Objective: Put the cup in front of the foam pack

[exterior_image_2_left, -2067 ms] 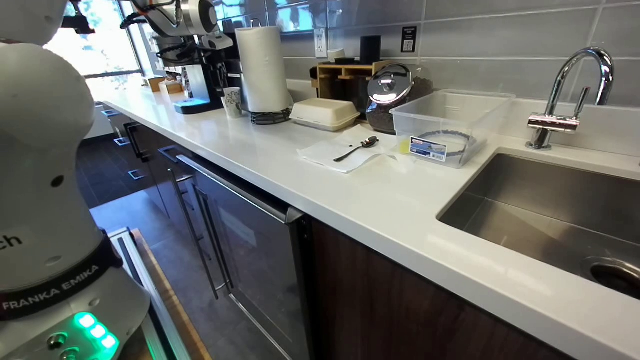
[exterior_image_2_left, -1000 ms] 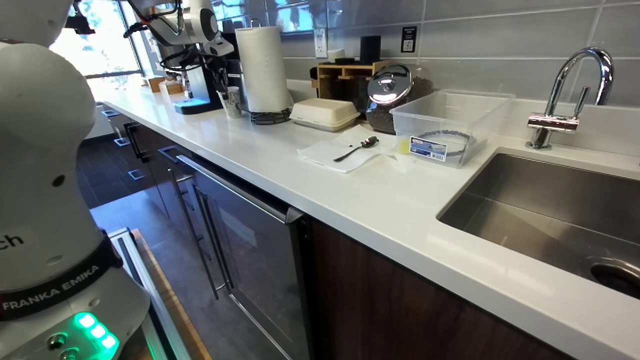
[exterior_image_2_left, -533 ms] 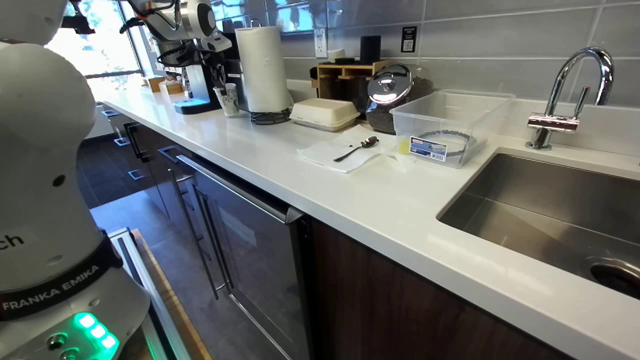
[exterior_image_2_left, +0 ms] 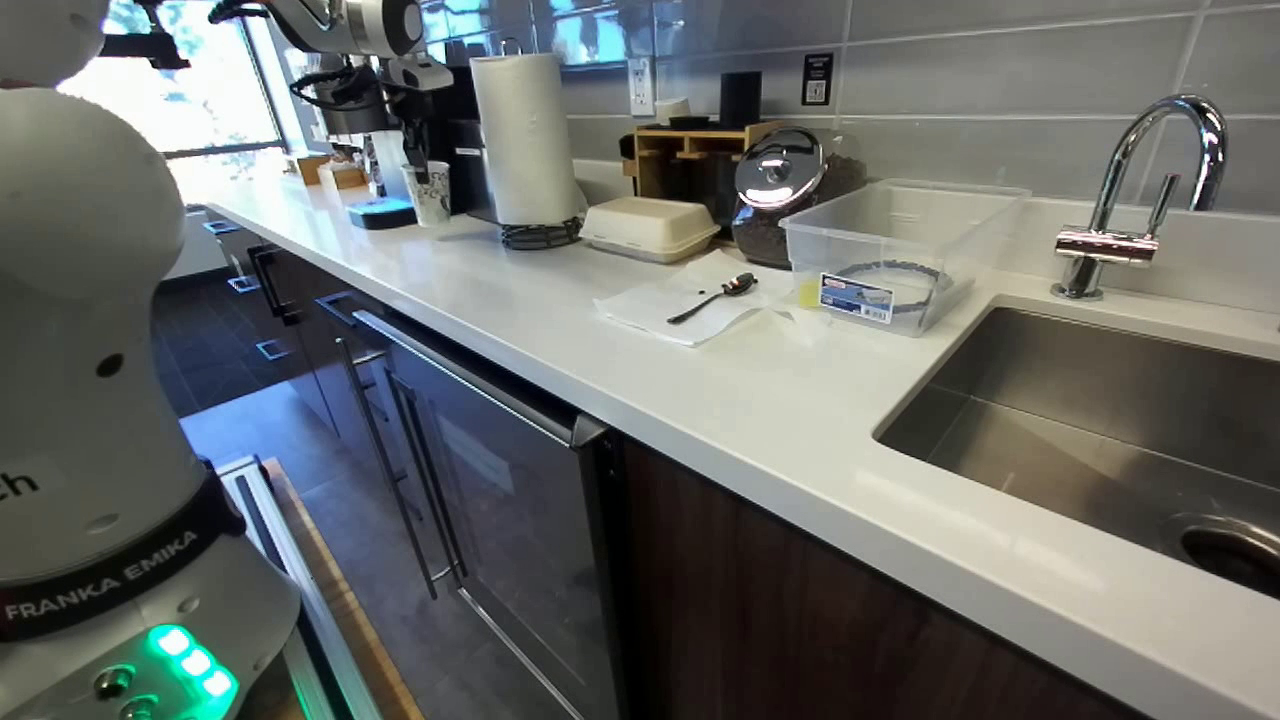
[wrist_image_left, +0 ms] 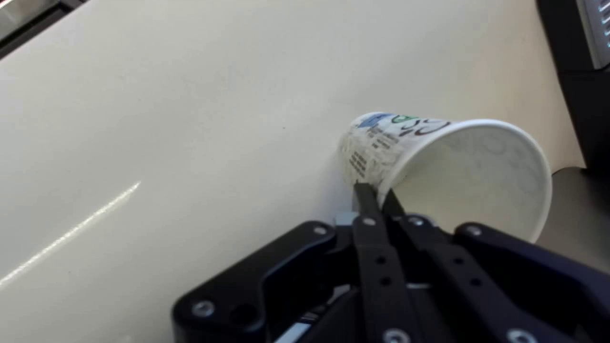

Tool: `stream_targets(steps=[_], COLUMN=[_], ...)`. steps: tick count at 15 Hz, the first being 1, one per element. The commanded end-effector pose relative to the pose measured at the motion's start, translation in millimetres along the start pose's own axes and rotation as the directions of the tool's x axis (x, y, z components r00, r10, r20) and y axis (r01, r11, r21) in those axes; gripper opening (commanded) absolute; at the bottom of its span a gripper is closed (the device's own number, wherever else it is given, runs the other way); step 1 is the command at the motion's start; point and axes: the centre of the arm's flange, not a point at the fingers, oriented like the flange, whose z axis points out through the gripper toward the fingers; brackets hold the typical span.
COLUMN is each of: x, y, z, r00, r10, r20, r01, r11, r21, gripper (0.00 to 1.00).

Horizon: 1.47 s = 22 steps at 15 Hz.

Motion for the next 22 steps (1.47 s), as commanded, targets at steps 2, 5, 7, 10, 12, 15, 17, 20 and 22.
stream_targets(steps=[2, 5, 7, 10, 12, 15, 17, 20, 22], x=[6, 15, 18, 22, 28, 36, 39, 42, 44], y=[45, 59, 67, 85, 100, 120, 134, 156, 175], z=[-16, -13, -13, -16, -21, -32, -40, -54, -67], r00=[0.999, 0.999, 0.998, 0.991, 0.987, 0.972, 0.962, 0.957, 0.956], r10=[-0.011, -0.027, -0.059, -0.131, -0.163, -0.230, -0.263, -0.279, -0.272], r20=[0.052, 0.042, 0.036, 0.024, -0.009, -0.053, -0.075, -0.085, -0.107], r01=[0.014, 0.030, 0.063, 0.133, 0.155, 0.203, 0.227, 0.246, 0.232], r11=[0.998, 0.995, 0.991, 0.974, 0.954, 0.928, 0.921, 0.928, 0.928], r21=[-0.056, -0.092, -0.118, -0.183, -0.257, -0.312, -0.317, -0.281, -0.291], gripper=[0.01, 0.01, 0.01, 0.01, 0.01, 0.01, 0.01, 0.01, 0.01])
